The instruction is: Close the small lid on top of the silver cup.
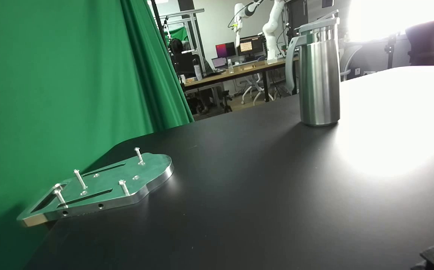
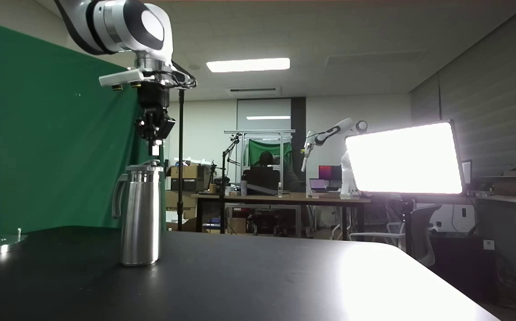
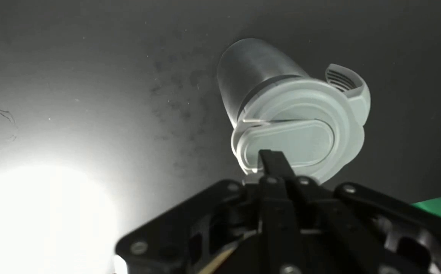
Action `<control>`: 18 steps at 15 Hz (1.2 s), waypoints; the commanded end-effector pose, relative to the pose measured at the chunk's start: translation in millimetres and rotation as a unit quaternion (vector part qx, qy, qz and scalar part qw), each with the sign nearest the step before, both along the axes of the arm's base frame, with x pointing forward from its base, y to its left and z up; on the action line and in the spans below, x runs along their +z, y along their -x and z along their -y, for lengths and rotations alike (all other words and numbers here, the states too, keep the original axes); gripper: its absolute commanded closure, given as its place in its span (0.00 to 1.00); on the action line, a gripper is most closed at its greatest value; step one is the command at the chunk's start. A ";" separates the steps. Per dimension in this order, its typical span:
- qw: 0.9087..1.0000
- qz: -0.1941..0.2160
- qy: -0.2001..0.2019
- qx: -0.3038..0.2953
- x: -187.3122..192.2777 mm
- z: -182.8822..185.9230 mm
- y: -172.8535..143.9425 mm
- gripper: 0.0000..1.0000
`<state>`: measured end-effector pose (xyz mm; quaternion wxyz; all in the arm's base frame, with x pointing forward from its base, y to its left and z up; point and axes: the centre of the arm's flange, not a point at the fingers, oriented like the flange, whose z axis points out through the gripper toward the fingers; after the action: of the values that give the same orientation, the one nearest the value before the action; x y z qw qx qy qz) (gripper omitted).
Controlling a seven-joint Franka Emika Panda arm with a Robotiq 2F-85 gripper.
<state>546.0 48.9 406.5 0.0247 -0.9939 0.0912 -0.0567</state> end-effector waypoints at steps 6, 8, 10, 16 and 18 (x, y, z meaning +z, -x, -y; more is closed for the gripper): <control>1.000 -0.017 0.007 -0.017 4.3 2.9 -6.0 1.00; 1.000 -0.016 0.010 -0.019 1.0 5.3 -7.0 1.00; 0.999 -0.019 0.013 -0.022 -5.3 10.0 -8.9 1.00; 0.999 -0.032 0.012 -0.036 -32.6 25.7 -17.3 1.00; 0.999 -0.035 0.011 -0.038 -37.0 27.5 -18.6 1.00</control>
<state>554.0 23.0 379.8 0.0123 -0.9931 0.1128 -0.0290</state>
